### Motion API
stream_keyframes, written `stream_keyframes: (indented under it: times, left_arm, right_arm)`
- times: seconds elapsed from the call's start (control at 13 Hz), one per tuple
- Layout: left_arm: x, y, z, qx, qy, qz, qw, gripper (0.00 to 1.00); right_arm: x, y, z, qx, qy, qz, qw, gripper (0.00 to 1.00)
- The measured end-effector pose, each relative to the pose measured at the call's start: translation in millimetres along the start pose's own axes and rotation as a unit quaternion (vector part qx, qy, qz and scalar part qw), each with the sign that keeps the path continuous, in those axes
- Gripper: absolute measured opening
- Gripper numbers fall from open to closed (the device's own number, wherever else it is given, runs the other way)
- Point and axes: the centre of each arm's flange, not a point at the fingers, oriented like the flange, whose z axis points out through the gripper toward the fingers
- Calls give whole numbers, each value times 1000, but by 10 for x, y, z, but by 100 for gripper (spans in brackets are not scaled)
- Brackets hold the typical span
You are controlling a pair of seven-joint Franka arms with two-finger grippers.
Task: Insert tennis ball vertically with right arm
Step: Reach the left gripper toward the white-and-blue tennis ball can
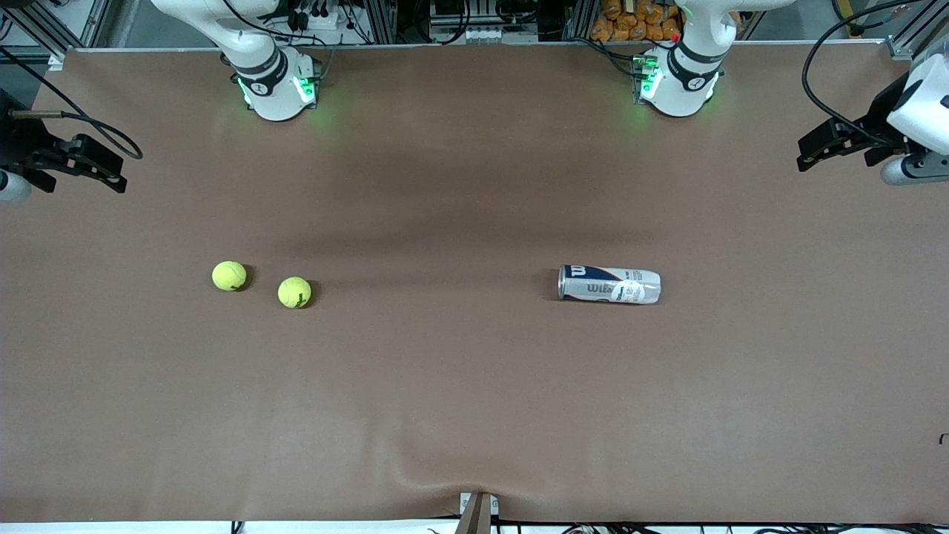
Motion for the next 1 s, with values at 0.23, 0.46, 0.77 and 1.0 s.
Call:
stream_keyframes:
  times: [0.23,0.46,0.77,1.0]
  left_arm:
    - [-39,68,22,3,-13,7,1000,100]
    - [2,110,100,4,-23,11,1000,100]
    - [227,491,482,11,-58,45,997,100]
    - [447,762,626,12,-66,64,996,100]
  right_arm:
    - [0,1,0,0,0,0,1000,100]
    - [0,2,0,0,0,0,1000,100]
    - [-1,4,1,0,0,0,1000,100]
    - [-1,4,2,0,-1,0,1000,100]
